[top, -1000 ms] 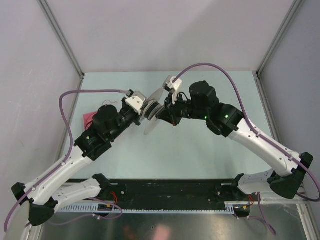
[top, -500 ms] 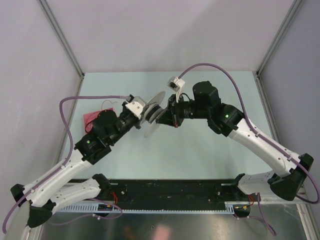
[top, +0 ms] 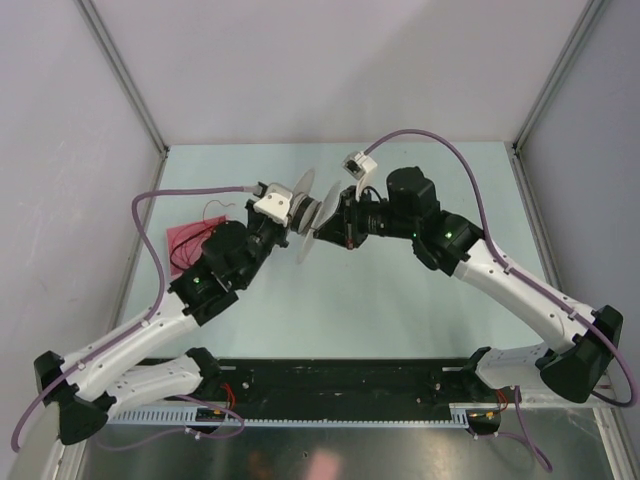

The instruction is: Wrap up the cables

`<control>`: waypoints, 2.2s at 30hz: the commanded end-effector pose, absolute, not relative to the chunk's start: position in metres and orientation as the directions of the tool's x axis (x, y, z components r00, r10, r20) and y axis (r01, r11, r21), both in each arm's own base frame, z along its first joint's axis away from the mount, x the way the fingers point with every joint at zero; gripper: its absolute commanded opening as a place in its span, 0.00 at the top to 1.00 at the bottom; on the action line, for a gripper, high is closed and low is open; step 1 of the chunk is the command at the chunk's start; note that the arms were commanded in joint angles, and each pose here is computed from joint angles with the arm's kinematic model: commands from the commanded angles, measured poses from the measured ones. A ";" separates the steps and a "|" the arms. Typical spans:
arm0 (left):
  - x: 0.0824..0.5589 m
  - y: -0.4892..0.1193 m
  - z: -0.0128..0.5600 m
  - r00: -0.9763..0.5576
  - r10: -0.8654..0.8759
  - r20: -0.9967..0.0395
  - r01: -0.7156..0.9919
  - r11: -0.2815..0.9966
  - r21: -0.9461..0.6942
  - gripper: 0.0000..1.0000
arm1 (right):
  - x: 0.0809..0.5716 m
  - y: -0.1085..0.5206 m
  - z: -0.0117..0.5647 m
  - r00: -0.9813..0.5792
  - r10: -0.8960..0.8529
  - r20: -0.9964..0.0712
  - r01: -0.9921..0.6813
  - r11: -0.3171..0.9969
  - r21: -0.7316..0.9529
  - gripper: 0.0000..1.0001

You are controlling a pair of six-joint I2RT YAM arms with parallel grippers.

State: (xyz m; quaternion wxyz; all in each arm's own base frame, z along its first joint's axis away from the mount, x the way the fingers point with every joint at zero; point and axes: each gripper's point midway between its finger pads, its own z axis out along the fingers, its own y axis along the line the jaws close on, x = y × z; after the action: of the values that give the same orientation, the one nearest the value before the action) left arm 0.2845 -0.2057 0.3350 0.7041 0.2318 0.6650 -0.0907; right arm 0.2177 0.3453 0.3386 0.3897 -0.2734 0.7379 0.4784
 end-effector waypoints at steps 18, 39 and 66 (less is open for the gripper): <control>0.326 -0.130 0.346 0.032 0.090 -0.995 -0.111 0.990 0.086 1.00 | 0.207 0.374 0.391 -0.379 0.240 -0.894 -0.779 0.438 0.448 1.00; 0.288 -0.194 0.306 0.170 0.276 -0.946 0.416 0.850 0.323 1.00 | 0.219 0.375 0.413 -0.045 0.187 -0.981 -0.829 0.541 0.141 1.00; 0.200 -0.236 0.298 0.621 0.292 -0.727 0.628 0.370 0.685 1.00 | 0.251 0.311 0.353 0.349 -0.251 -0.903 -0.850 0.322 -0.418 1.00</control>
State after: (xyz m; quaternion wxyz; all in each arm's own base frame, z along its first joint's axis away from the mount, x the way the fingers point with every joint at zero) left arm 0.2058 -0.2347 0.3149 0.7351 0.5132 0.4267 -0.1191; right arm 0.2357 0.3309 0.3113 0.5502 -0.5409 0.5679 0.2867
